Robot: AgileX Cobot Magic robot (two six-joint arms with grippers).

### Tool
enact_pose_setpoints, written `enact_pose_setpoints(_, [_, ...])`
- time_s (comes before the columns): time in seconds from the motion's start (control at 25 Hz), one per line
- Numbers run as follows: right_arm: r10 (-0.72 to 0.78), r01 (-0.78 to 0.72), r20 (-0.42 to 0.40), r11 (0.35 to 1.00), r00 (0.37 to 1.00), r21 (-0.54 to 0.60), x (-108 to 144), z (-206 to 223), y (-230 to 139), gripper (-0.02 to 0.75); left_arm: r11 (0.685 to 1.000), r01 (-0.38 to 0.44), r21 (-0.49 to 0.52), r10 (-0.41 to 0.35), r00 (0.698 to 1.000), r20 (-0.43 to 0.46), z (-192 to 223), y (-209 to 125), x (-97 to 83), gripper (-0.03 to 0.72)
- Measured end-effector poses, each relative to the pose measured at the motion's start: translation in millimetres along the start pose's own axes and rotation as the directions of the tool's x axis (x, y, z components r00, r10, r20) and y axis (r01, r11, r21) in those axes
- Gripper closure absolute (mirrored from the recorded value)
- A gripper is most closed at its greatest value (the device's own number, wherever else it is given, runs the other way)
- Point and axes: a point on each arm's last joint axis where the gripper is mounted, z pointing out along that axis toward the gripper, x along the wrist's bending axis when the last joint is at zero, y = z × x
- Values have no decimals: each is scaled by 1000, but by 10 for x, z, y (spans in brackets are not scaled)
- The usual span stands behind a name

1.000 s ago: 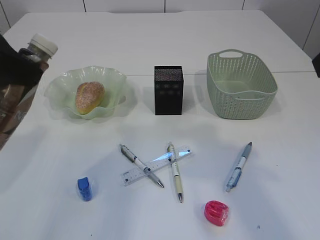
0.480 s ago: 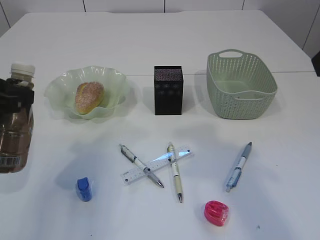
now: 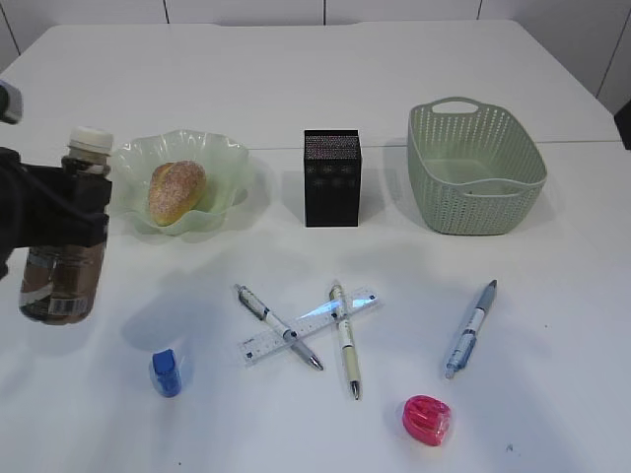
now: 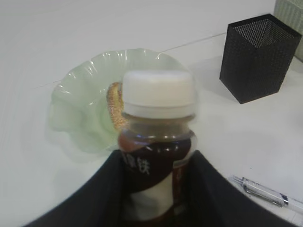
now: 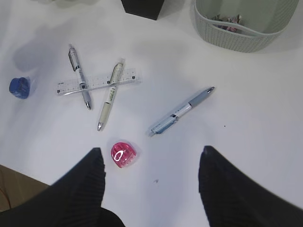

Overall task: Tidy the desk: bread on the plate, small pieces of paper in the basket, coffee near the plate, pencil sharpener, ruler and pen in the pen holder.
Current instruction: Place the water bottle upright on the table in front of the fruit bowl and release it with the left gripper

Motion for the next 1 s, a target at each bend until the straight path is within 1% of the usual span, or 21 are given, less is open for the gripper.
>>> enact_pose_setpoints(0.12, [0, 0, 0, 1000, 1000, 0, 0, 0, 0, 245, 999, 49, 6, -49, 998, -29, 151, -99, -29, 417])
enact_pose_setpoints(0.24, [0, 0, 0, 1000, 1000, 0, 0, 0, 0, 245, 991, 131, -7, -132, 989, -64, 268, -176, -17, 417])
enact_pose_setpoints(0.32, [0, 0, 0, 1000, 1000, 0, 0, 0, 0, 245, 982, 186, -24, -187, 980, -74, 321, -208, -16, 417])
enact_pose_setpoints(0.48, [0, 0, 0, 1000, 1000, 0, 0, 0, 0, 245, 957, 284, -55, -287, 956, -65, 365, -221, -22, 417])
enact_pose_setpoints(0.64, [0, 0, 1, 1000, 1000, -6, -1, 0, 6, 245, 929, 357, -95, -363, 930, -56, 363, -190, -14, 417])
enact_pose_setpoints(0.84, [0, 0, 1, 1000, 1000, -9, -1, 0, 8, 245, 903, 417, -102, -424, 904, -54, 362, -189, -9, 417])
enact_pose_setpoints(0.96, [0, 0, 1, 1000, 1000, -9, -1, 0, 8, 245, 906, 413, -95, -419, 907, -51, 363, -192, -14, 417])
enact_pose_setpoints(1.0, [0, 0, 1, 1000, 1000, -9, -1, 0, 8, 245, 918, 385, -90, -390, 920, -44, 364, -192, -24, 417])
